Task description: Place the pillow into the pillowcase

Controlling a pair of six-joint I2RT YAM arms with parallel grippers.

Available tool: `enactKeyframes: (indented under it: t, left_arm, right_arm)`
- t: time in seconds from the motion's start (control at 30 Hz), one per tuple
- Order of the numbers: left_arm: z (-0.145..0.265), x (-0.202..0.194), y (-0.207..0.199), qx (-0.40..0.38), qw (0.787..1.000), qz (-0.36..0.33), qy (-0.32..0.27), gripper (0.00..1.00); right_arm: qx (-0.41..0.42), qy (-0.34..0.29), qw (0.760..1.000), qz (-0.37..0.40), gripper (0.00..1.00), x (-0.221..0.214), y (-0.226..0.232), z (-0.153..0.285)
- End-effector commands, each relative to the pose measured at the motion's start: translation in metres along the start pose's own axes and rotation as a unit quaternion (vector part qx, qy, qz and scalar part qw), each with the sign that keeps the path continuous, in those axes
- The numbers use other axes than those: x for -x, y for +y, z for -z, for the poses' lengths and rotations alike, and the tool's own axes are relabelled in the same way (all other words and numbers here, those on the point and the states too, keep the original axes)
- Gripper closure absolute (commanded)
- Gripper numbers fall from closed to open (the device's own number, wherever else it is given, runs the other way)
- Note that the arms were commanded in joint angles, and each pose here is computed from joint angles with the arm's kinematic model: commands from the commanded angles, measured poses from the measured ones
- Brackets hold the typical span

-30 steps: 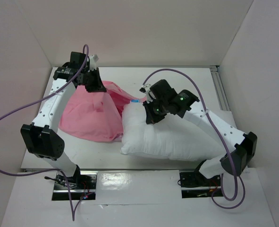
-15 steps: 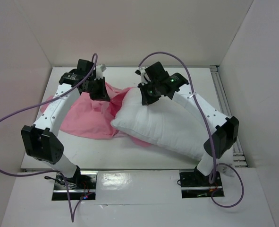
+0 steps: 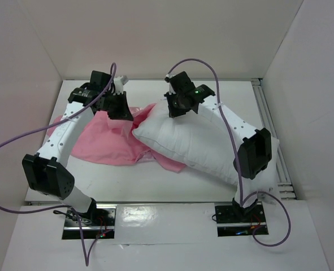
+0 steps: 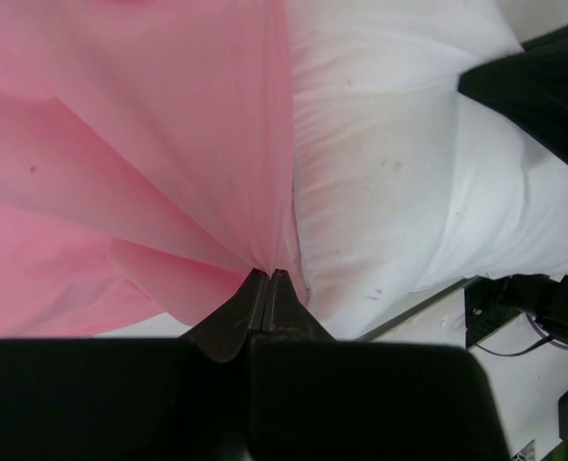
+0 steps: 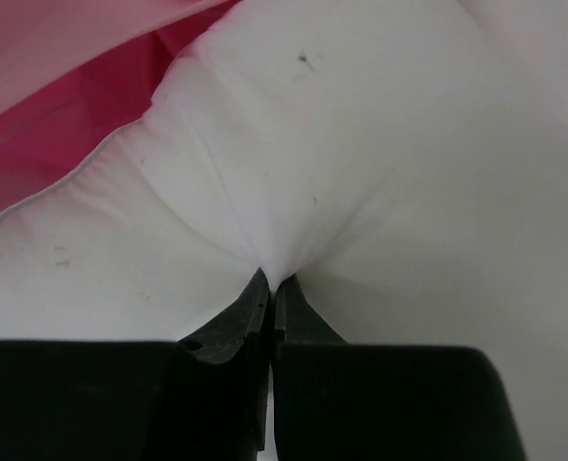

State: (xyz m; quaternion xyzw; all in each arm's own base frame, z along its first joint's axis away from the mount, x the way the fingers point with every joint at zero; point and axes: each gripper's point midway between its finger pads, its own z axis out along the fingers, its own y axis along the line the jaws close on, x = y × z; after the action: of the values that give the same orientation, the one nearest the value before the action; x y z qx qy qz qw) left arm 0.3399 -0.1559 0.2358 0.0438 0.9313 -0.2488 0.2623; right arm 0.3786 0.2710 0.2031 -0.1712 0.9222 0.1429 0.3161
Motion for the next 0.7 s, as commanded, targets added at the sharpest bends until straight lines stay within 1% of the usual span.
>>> enactKeyframes:
  t: [0.0, 0.03, 0.1, 0.13, 0.2, 0.23, 0.33, 0.4, 0.47, 0.5, 0.53, 0.57, 0.6, 0.63, 0.67]
  left_arm:
    - [0.014, -0.006, -0.017, -0.037, 0.999, -0.022, 0.001, 1.00]
    - [0.014, -0.007, -0.018, -0.043, 0.999, -0.022, 0.003, 1.00]
    - [0.018, -0.007, -0.024, -0.057, 0.998, -0.029, 0.002, 1.00]
    - [0.018, -0.008, -0.026, -0.063, 0.998, -0.029, 0.003, 1.00]
    - [0.026, -0.009, -0.035, -0.084, 0.996, -0.033, 0.000, 1.00]
    - [0.027, -0.010, -0.038, -0.090, 0.995, -0.033, 0.001, 1.00]
    - [0.038, -0.008, -0.051, -0.118, 0.992, -0.042, -0.007, 1.00]
    - [0.043, -0.010, -0.056, -0.132, 0.990, -0.045, -0.008, 1.00]
    - [0.046, -0.009, -0.058, -0.133, 0.990, -0.047, -0.012, 1.00]
    - [0.046, -0.009, -0.058, -0.133, 0.990, -0.047, -0.012, 1.00]
    - [0.045, -0.009, -0.056, -0.125, 0.991, -0.042, -0.013, 1.00]
    - [0.046, -0.009, -0.056, -0.125, 0.991, -0.036, -0.013, 1.00]
    - [0.042, -0.009, -0.055, -0.124, 0.992, -0.033, -0.008, 1.00]
    - [0.041, -0.006, -0.056, -0.125, 0.992, -0.025, -0.008, 1.00]
    - [0.038, -0.008, -0.059, -0.130, 0.991, -0.018, 0.001, 1.00]
  right_arm:
    - [-0.059, -0.049, 0.997, -0.033, 1.00, 0.026, -0.020, -0.032]
    - [-0.062, -0.037, 0.997, -0.032, 1.00, 0.022, -0.021, -0.036]
    - [-0.062, -0.036, 0.996, -0.044, 1.00, 0.028, -0.018, -0.043]
    - [-0.067, -0.020, 0.997, -0.043, 1.00, 0.022, -0.020, -0.057]
    - [-0.083, -0.019, 0.995, -0.052, 1.00, 0.026, -0.024, -0.063]
    - [-0.095, -0.013, 0.993, -0.063, 1.00, 0.022, -0.028, -0.076]
    - [-0.119, -0.010, 0.989, -0.090, 1.00, 0.018, -0.034, -0.083]
    - [-0.120, -0.028, 0.987, -0.105, 1.00, 0.023, -0.034, -0.088]
    - [-0.130, -0.054, 0.982, -0.126, 1.00, 0.030, -0.034, -0.073]
    - [-0.127, -0.078, 0.980, -0.132, 1.00, 0.039, -0.028, -0.068]
    - [-0.131, -0.081, 0.978, -0.140, 1.00, 0.030, -0.026, -0.067]
    - [-0.125, -0.113, 0.974, -0.152, 1.00, 0.042, -0.025, -0.046]
    - [-0.114, -0.127, 0.973, -0.158, 1.00, 0.044, -0.020, -0.038]
    - [-0.108, -0.142, 0.971, -0.160, 1.00, 0.036, -0.022, -0.043]
    - [-0.095, -0.159, 0.969, -0.165, 1.00, 0.037, -0.015, -0.037]
